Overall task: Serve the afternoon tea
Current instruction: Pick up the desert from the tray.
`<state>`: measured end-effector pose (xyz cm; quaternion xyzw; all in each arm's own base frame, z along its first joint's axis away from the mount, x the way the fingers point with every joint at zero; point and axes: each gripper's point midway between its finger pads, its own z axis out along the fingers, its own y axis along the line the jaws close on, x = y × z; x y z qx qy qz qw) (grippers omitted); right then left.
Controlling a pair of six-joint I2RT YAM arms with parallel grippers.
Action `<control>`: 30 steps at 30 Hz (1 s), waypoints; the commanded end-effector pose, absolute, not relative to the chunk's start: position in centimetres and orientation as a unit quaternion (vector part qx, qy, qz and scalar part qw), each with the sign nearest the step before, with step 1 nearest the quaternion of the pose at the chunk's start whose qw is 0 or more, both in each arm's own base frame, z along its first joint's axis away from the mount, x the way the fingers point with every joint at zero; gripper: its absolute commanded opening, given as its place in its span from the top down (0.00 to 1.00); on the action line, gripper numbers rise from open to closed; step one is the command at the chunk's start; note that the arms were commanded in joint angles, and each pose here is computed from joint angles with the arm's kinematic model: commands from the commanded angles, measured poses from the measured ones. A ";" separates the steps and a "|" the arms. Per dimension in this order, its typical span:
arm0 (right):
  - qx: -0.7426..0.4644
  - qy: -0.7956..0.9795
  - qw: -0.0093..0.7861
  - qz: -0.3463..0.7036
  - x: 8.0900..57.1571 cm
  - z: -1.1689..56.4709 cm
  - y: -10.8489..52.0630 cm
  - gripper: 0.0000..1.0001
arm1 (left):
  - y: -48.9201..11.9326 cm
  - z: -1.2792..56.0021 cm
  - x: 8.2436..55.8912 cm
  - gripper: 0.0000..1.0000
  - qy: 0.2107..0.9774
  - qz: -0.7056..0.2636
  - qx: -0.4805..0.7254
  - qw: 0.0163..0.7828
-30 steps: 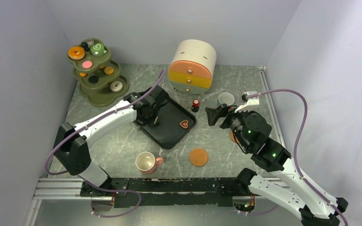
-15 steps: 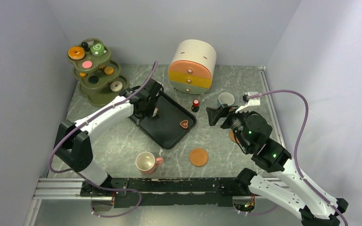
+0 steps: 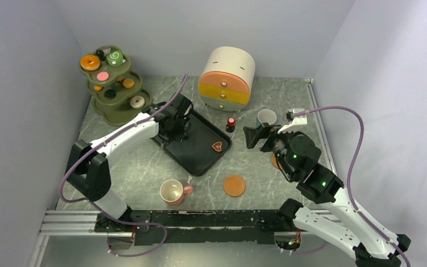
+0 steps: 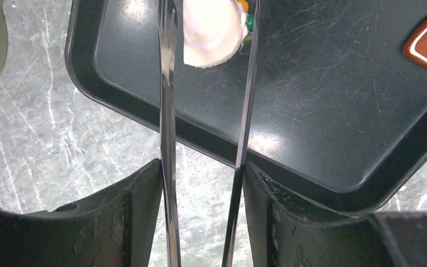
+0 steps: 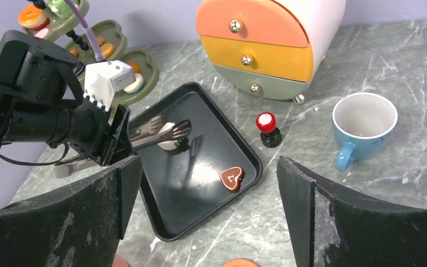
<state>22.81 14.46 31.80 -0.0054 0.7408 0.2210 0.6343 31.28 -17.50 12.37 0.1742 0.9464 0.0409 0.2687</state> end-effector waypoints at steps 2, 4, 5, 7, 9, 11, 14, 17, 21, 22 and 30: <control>0.000 0.733 0.643 0.222 22.8 32.3 14.2 0.05 | -18.2 14.0 30.7 0.42 0.942 0.011 0.193 0.274; -0.001 0.733 0.643 0.223 22.8 32.4 14.2 0.05 | -18.3 14.0 30.5 0.42 0.942 0.005 0.196 0.273; -0.001 0.733 0.642 0.222 22.9 32.4 14.2 0.05 | -18.3 14.0 30.4 0.41 0.942 0.005 0.197 0.271; -0.001 0.733 0.643 0.221 22.9 32.5 14.2 0.05 | -18.2 14.1 30.3 0.41 0.942 0.007 0.199 0.271; -0.002 0.733 0.643 0.222 22.9 32.6 14.3 0.05 | -18.1 14.0 30.3 0.41 0.941 0.009 0.202 0.270; -0.003 0.732 0.643 0.224 23.0 32.6 14.4 0.05 | -18.0 13.8 30.3 0.41 0.941 0.012 0.203 0.270; -0.005 0.733 0.642 0.226 23.0 32.6 14.6 0.05 | -18.2 13.5 30.2 0.43 0.943 0.008 0.206 0.263; -0.006 0.733 0.642 0.224 23.1 32.6 14.7 0.05 | -18.5 13.5 29.8 0.43 0.944 -0.005 0.209 0.255; -0.006 0.733 0.643 0.224 23.2 32.6 14.7 0.05 | -18.3 13.6 29.5 0.43 0.946 -0.004 0.205 0.252; -0.006 0.732 0.643 0.224 23.2 32.6 14.7 0.05 | -18.4 13.4 29.4 0.44 0.946 -0.007 0.204 0.251; -0.008 0.736 0.639 0.223 23.4 32.2 15.0 0.05 | -19.7 12.9 28.2 0.47 0.948 -0.052 0.201 0.241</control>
